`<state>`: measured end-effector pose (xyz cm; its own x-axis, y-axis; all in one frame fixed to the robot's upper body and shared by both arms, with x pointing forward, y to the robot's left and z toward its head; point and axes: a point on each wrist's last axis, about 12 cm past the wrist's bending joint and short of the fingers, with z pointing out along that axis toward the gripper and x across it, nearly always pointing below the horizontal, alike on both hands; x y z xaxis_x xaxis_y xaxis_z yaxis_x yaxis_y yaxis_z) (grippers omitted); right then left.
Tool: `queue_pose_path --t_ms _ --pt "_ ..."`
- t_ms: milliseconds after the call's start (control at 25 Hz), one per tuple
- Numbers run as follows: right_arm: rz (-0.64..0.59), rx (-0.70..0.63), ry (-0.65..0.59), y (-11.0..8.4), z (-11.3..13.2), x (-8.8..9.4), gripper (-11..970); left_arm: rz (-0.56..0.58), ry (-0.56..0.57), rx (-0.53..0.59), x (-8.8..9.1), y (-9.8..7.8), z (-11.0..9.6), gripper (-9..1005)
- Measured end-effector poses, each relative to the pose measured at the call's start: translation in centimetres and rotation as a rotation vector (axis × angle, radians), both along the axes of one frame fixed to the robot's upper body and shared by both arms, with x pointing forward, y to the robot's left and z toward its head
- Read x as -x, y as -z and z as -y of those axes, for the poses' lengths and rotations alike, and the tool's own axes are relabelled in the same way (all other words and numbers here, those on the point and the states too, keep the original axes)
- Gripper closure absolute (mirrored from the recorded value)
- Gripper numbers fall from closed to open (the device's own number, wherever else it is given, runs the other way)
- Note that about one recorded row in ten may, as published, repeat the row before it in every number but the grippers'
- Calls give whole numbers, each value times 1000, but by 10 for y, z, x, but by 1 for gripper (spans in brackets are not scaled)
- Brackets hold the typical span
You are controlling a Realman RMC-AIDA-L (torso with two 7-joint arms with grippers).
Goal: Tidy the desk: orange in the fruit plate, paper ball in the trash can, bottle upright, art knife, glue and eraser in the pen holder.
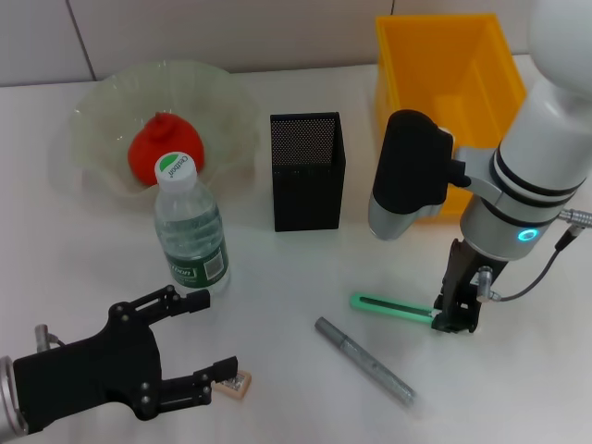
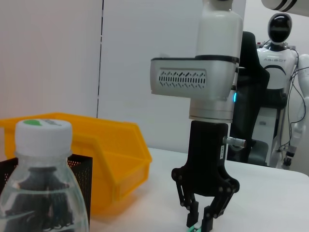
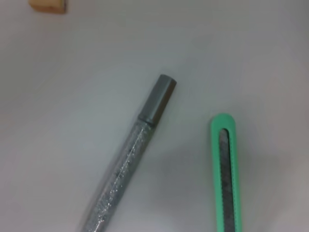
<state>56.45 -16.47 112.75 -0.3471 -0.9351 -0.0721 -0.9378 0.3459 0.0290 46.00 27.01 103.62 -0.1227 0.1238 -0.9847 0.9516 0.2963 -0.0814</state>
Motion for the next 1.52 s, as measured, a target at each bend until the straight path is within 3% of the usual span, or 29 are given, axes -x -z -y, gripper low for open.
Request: queue_pose_path --t_ms 840,1120,1520 --pt "62 -206 14 -77 24 5 779 10 3 5 -2 -2 1 197" --pt "274 -181 -72 -126 31 13 776 5 2 8 -2 -2 1 198" --pt "489 -47 -175 -158 36 16 772 3 7 23 -2 -4 0 200"
